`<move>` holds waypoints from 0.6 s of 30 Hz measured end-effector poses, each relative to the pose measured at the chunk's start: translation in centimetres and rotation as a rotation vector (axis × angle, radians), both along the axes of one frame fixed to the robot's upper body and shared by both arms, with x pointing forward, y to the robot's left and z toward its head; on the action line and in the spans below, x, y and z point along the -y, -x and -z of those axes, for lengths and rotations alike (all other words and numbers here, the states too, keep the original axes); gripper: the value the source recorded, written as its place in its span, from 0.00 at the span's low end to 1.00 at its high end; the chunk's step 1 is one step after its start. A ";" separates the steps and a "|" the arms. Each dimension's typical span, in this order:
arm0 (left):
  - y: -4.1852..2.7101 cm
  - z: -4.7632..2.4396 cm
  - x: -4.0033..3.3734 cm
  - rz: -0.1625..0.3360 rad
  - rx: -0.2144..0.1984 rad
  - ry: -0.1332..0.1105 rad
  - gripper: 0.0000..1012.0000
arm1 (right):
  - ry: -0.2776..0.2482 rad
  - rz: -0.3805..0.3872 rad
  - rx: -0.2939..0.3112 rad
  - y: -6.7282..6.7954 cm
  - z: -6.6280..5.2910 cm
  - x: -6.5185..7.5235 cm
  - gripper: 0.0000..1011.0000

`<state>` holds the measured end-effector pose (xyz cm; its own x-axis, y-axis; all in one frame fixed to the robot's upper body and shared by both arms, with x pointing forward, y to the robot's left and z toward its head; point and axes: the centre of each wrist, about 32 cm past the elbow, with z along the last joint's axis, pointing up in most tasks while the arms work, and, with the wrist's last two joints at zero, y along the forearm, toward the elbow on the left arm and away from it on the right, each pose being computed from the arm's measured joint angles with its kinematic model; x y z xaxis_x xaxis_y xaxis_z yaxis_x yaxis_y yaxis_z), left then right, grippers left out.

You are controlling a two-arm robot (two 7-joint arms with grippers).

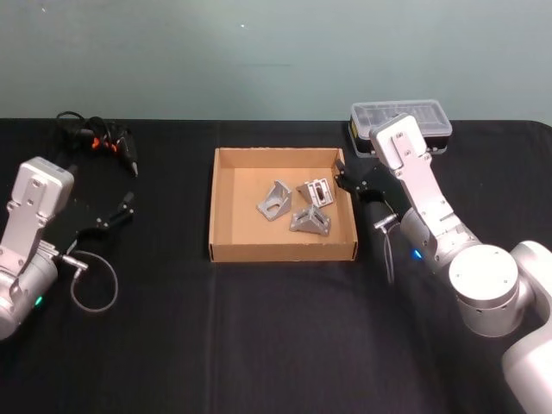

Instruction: Use one hand to pick up the angle iron from the table and place it into the box.

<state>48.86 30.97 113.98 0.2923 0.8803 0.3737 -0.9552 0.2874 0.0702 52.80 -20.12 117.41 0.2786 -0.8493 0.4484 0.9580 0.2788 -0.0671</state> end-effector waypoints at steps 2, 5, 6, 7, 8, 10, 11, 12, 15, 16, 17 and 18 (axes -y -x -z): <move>0.00 0.00 0.00 0.000 0.000 0.000 1.00 | 0.000 0.000 0.000 0.0 0.0 0.0 0.99; 0.00 0.00 0.00 0.000 0.000 0.000 1.00 | 0.000 -0.001 0.001 0.0 0.0 0.0 0.99; 0.00 0.00 0.00 0.000 0.000 0.000 1.00 | 0.000 -0.001 0.001 0.0 0.0 0.0 0.99; 0.00 0.00 0.00 0.000 0.000 0.000 1.00 | 0.000 -0.001 0.001 0.0 0.0 0.0 0.99; 0.00 0.00 0.00 0.000 0.000 0.000 1.00 | 0.000 -0.001 0.002 0.0 0.0 0.0 0.99; 0.00 0.00 0.00 0.000 0.000 0.000 1.00 | 0.000 -0.001 0.002 0.0 0.0 0.0 0.99; 0.00 0.00 0.00 0.000 0.000 0.000 1.00 | -0.001 -0.001 0.002 0.0 0.0 0.0 0.99; 0.00 0.00 0.00 0.000 0.000 0.000 1.00 | -0.001 -0.001 0.002 0.0 0.0 0.0 0.99; 0.00 0.00 0.00 0.000 0.000 0.000 1.00 | -0.001 -0.002 0.003 0.0 0.0 0.0 0.99; 0.00 0.00 0.00 0.000 0.000 0.000 1.00 | -0.001 -0.002 0.003 0.0 0.0 0.0 0.99; 0.00 0.00 0.00 0.000 0.000 0.000 1.00 | -0.001 -0.002 0.003 0.0 0.0 0.0 0.99; 0.00 0.00 0.00 0.000 0.000 0.000 1.00 | -0.001 -0.002 0.003 0.0 0.0 0.0 0.99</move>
